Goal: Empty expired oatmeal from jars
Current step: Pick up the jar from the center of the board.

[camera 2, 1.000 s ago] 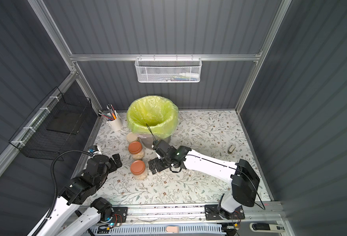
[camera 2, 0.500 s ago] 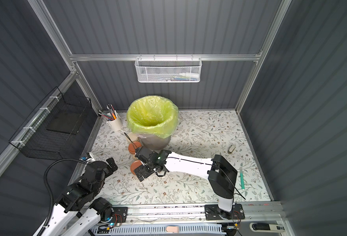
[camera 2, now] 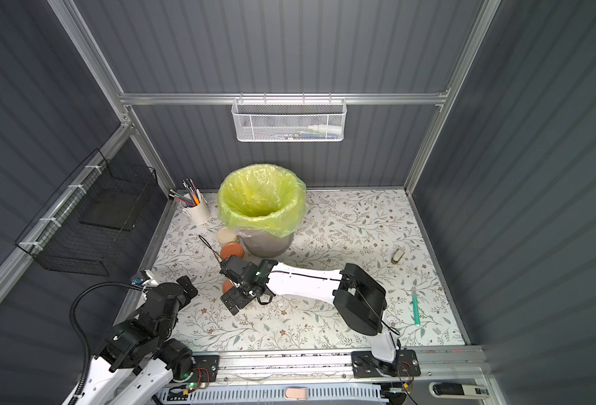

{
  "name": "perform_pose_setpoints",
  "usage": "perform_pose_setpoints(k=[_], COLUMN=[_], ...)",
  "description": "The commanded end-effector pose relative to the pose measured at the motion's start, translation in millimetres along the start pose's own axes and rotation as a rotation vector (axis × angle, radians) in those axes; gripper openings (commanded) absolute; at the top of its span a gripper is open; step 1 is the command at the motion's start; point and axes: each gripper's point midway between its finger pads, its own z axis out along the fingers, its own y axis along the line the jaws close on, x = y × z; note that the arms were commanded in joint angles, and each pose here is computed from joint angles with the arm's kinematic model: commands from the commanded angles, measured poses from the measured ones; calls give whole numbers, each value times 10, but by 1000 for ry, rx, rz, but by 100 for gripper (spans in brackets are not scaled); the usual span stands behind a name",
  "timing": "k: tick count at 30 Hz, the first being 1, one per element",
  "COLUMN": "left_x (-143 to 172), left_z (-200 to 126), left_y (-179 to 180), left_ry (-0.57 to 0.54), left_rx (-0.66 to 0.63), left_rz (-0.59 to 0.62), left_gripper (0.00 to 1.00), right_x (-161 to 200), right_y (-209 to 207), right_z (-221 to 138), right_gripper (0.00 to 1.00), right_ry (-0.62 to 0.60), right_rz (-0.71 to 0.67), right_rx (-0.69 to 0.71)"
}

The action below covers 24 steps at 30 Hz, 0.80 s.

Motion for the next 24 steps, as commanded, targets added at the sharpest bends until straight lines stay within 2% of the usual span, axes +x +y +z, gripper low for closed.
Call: perform_pose_setpoints(k=[1, 10, 24], left_x=[-5, -1, 3], left_z=[-2, 1, 7], left_y=[100, 99, 91], left_ry=[-15, -13, -9], left_rx=[-37, -41, -43], left_rz=[-14, -14, -7], left_gripper=[100, 100, 100], right_x=[-62, -122, -247], right_y=[40, -128, -120], right_z=[19, 130, 228], right_gripper=[99, 99, 99], right_ry=[-6, 1, -42], right_rz=[-16, 11, 25], right_rx=[-6, 76, 58])
